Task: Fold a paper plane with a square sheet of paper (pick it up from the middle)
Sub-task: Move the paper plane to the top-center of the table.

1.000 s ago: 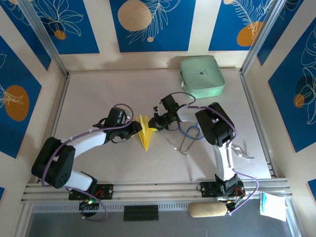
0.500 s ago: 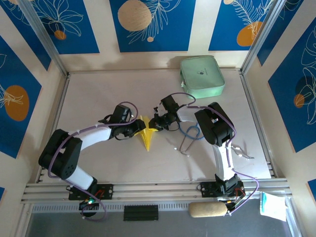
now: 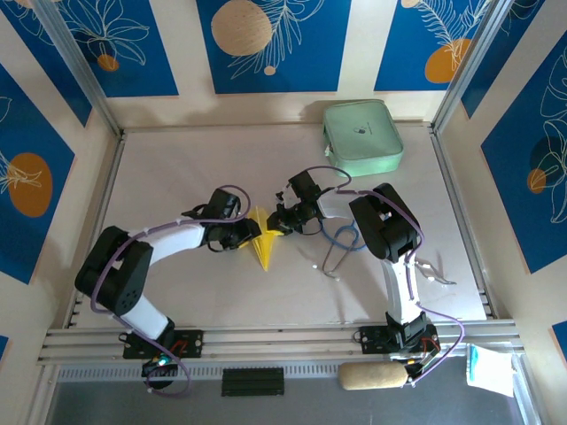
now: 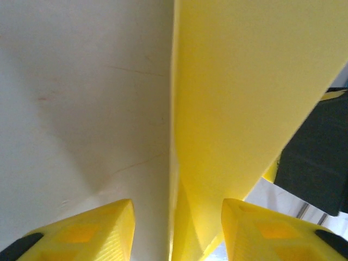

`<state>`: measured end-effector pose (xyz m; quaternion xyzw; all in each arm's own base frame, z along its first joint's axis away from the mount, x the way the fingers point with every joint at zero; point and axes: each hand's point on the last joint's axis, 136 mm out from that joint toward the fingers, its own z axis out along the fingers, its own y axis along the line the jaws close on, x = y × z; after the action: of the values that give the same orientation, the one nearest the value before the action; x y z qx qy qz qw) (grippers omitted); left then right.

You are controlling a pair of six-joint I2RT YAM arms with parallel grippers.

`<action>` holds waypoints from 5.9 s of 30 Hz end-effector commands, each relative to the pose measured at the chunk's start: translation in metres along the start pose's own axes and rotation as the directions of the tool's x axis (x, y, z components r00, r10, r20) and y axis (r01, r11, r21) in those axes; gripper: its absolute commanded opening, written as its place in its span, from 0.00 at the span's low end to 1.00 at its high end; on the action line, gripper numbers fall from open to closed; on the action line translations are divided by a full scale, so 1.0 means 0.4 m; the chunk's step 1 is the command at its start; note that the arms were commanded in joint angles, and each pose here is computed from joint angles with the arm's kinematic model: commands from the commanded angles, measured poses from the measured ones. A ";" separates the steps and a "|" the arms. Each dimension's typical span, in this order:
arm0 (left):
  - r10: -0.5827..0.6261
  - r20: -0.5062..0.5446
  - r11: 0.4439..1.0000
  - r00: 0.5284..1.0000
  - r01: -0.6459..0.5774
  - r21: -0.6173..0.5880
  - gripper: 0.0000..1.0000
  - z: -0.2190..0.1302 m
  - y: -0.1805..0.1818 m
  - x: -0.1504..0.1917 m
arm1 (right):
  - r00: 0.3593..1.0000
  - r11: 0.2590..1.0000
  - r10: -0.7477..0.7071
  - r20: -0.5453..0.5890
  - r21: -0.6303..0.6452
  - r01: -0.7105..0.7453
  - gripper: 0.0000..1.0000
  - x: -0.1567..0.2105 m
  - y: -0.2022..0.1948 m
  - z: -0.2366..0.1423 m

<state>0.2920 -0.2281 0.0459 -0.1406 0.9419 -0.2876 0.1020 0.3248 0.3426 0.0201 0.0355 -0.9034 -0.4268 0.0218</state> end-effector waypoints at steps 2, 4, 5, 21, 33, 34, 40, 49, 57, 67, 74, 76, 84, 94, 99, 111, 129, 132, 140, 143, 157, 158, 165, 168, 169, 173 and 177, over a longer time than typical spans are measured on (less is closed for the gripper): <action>0.048 0.020 0.999 0.999 -0.048 -0.009 0.44 -0.017 -0.026 -0.007 | 0.998 0.998 0.058 -0.031 0.040 -0.057 0.11 0.019 -0.046 0.012; 0.059 0.064 0.998 0.996 -0.057 -0.032 0.44 -0.044 -0.020 -0.017 | 0.998 0.998 0.058 -0.030 0.042 -0.056 0.11 0.018 -0.046 0.013; 0.065 0.087 0.998 0.994 -0.063 -0.021 0.44 -0.058 -0.027 -0.022 | 0.998 0.997 0.060 -0.030 0.043 -0.059 0.11 0.018 -0.047 0.012; 0.083 -0.009 0.996 0.997 -0.083 0.021 0.45 0.010 -0.064 -0.004 | 0.996 0.996 0.080 -0.033 0.054 -0.078 0.11 0.021 -0.060 0.014; 0.091 -0.073 0.993 0.993 -0.096 -0.066 0.49 0.021 -0.018 0.042 | 0.995 0.994 0.094 -0.033 0.056 -0.092 0.11 0.017 -0.066 0.015; 0.090 -0.075 0.994 0.993 -0.094 -0.063 0.49 0.022 -0.022 0.044 | 0.995 0.994 0.093 -0.032 0.056 -0.092 0.11 0.017 -0.065 0.014; 0.098 -0.080 0.994 0.992 -0.101 -0.045 0.49 0.021 -0.042 0.047 | 0.995 0.994 0.095 -0.031 0.056 -0.093 0.11 0.015 -0.065 0.014; 0.090 -0.121 0.992 0.989 -0.100 -0.074 0.49 0.014 -0.024 0.086 | 0.994 0.993 0.102 -0.031 0.061 -0.100 0.11 0.013 -0.070 0.013; 0.098 -0.112 0.993 0.989 -0.104 -0.055 0.49 0.002 -0.051 0.107 | 0.994 0.993 0.103 -0.029 0.060 -0.101 0.10 0.012 -0.069 0.014; 0.096 -0.074 0.991 0.993 -0.102 -0.084 0.41 -0.016 -0.049 0.118 | 0.994 0.992 0.108 -0.032 0.063 -0.105 0.10 0.015 -0.072 0.014; 0.089 -0.042 0.993 0.995 -0.092 -0.075 0.36 -0.005 -0.057 0.115 | 0.994 0.992 0.108 -0.033 0.063 -0.106 0.10 0.018 -0.074 0.016; 0.094 -0.035 0.989 0.995 -0.098 -0.107 0.35 -0.004 -0.050 0.107 | 0.994 0.993 0.106 -0.033 0.061 -0.104 0.10 0.017 -0.072 0.016; 0.126 -0.018 0.982 0.992 -0.127 -0.137 0.35 0.018 -0.056 0.080 | 0.994 0.993 0.105 -0.036 0.057 -0.103 0.10 0.019 -0.069 0.017; 0.126 -0.039 0.973 0.991 -0.131 -0.191 0.35 0.044 -0.037 0.074 | 0.994 0.993 0.107 -0.036 0.055 -0.105 0.10 0.021 -0.067 0.014; 0.130 -0.049 0.961 0.990 -0.138 -0.241 0.32 0.046 -0.025 0.075 | 0.995 0.995 0.096 -0.034 0.042 -0.095 0.10 0.018 -0.052 0.009; 0.107 -0.056 0.950 0.993 -0.118 -0.291 0.19 0.054 -0.007 0.078 | 0.997 0.997 0.079 -0.026 0.022 -0.078 0.11 0.008 -0.006 -0.011; 0.254 -0.028 0.904 0.967 -0.248 -0.349 0.05 -0.006 -0.046 -0.054 | 0.924 0.964 -0.019 0.382 0.251 -0.084 0.56 -0.084 0.002 -0.358; 0.291 -0.037 0.884 0.956 -0.284 -0.371 0.04 0.000 -0.061 -0.113 | 0.892 0.953 -0.046 0.450 0.286 -0.096 0.58 -0.087 -0.009 -0.425; 0.348 -0.072 0.847 0.935 -0.347 -0.403 0.03 0.067 -0.085 -0.237 | 0.871 0.954 -0.009 0.492 0.266 -0.141 0.58 -0.070 -0.033 -0.473; 0.340 -0.086 0.848 0.936 -0.345 -0.402 0.03 0.097 -0.085 -0.262 | 0.875 0.956 0.008 0.485 0.254 -0.149 0.59 -0.066 -0.039 -0.469; 0.309 -0.126 0.850 0.943 -0.333 -0.407 0.23 0.150 -0.074 -0.280 | 0.888 0.962 0.047 0.458 0.217 -0.163 0.57 -0.062 -0.047 -0.444; 0.309 -0.130 0.849 0.942 -0.335 -0.408 0.24 0.151 -0.072 -0.278 | 0.888 0.962 0.048 0.457 0.217 -0.164 0.57 -0.062 -0.048 -0.443; 0.296 -0.141 0.841 0.945 -0.328 -0.431 0.26 0.163 -0.053 -0.273 | 0.889 0.963 0.054 0.455 0.211 -0.167 0.57 -0.063 -0.047 -0.440; 0.286 -0.146 0.834 0.947 -0.321 -0.449 0.26 0.170 -0.038 -0.271 | 0.889 0.963 0.056 0.453 0.212 -0.169 0.57 -0.062 -0.049 -0.440; 0.282 -0.145 0.831 0.948 -0.317 -0.457 0.26 0.170 -0.031 -0.272 | 0.890 0.962 0.057 0.452 0.213 -0.170 0.57 -0.061 -0.050 -0.439; 0.280 -0.142 0.812 0.949 -0.313 -0.492 0.30 0.173 -0.012 -0.275 | 0.891 0.962 0.058 0.450 0.215 -0.171 0.57 -0.060 -0.052 -0.438; 0.276 -0.144 0.792 0.950 -0.310 -0.527 0.37 0.177 0.009 -0.279 | 0.892 0.962 0.060 0.448 0.214 -0.172 0.57 -0.059 -0.052 -0.436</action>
<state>0.4233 -0.2441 0.0226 0.0012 0.9938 -0.0435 0.1025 0.3656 0.1964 0.1213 -0.1085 -0.9310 -0.3003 -0.1768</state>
